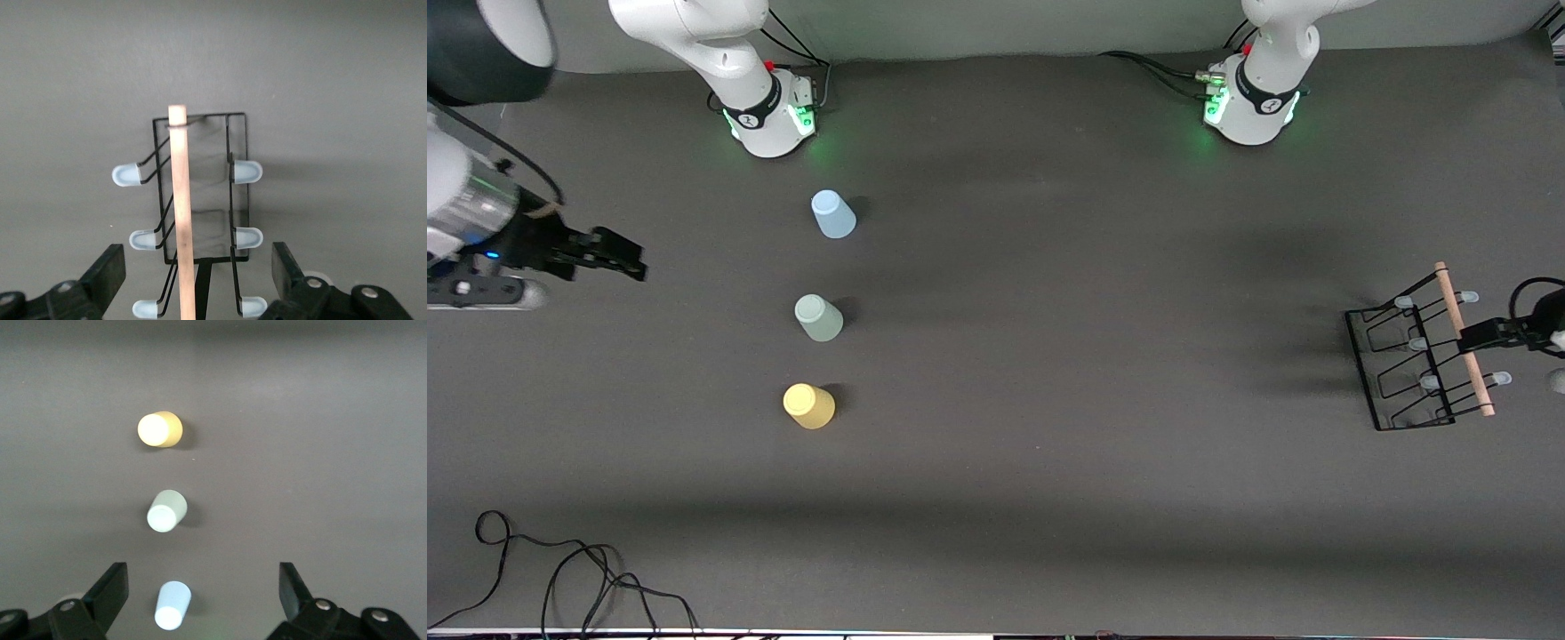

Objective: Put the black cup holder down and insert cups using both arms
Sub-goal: 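Reach the right gripper to the pale green cup while the left gripper reaches the rack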

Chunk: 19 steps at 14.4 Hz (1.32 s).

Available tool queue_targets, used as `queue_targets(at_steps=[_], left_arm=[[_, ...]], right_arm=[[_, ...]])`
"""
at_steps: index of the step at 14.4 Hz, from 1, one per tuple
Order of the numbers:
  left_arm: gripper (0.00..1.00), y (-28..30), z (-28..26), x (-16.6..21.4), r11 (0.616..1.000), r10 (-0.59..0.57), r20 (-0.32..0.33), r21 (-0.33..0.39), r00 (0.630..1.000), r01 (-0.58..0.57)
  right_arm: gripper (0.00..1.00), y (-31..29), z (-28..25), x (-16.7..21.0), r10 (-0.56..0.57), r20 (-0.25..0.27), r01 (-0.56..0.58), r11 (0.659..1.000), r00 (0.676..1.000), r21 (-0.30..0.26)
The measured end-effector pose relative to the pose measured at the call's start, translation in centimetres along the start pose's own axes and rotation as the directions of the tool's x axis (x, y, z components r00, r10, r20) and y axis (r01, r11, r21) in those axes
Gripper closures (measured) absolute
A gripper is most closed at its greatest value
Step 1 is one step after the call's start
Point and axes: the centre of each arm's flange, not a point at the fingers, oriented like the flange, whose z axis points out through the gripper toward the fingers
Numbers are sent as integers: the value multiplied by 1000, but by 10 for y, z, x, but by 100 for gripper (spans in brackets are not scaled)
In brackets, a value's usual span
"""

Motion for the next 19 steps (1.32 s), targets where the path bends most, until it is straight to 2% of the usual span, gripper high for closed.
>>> queue_targets(at_steps=[1, 2, 3, 4, 5, 6, 7, 8, 11, 12, 15, 19], left_arm=[[3, -4, 15, -4, 1000, -7, 18, -4, 1000, 7], [11, -9, 27, -7, 1000, -16, 35, -8, 999, 17], [11, -14, 36, -10, 1000, -24, 47, -11, 999, 25], [15, -16, 41, -11, 999, -28, 55, -13, 998, 29], [28, -16, 45, -12, 999, -28, 62, -15, 998, 29], [34, -15, 48, -13, 999, -26, 68, -17, 997, 27], [35, -12, 50, -14, 1000, -22, 72, -18, 997, 23], [44, -10, 52, -14, 1000, -17, 77, -18, 997, 18], [79, -11, 54, -16, 1000, 15, 88, 3, 996, -15], [85, -12, 54, -16, 999, 39, 88, 2, 995, -40], [85, -11, 42, -11, 993, 114, 83, -2, 990, -115], [85, 39, -40, 13, 980, 198, 96, -2, 976, -199]], right_arm=[[0, -12, 12, -1, 1, -3, -1, 1000, 1000, 0], [0, -22, 26, -2, 5, -7, -5, 1000, 1000, 0], [0, -31, 42, -5, 9, -12, -9, 1000, 1000, 0], [0, -38, 57, -9, 17, -17, -17, 1000, 1000, 1], [0, -46, 73, -15, 27, -18, -27, 1000, 999, 1], [0, -54, 90, -20, 33, -15, -33, 999, 999, 0], [0, -61, 107, -26, 34, -14, -34, 999, 999, -1], [0, -66, 125, -32, 34, -15, -34, 999, 999, -2], [0, -62, 172, -45, 38, -24, -38, 999, 999, 1], [0, -60, 187, -49, 45, -30, -45, 999, 999, 9], [0, -54, 229, -64, 88, -48, -85, 995, 995, 60], [0, -50, 285, -81, 99, -104, -92, 993, 990, 77]])
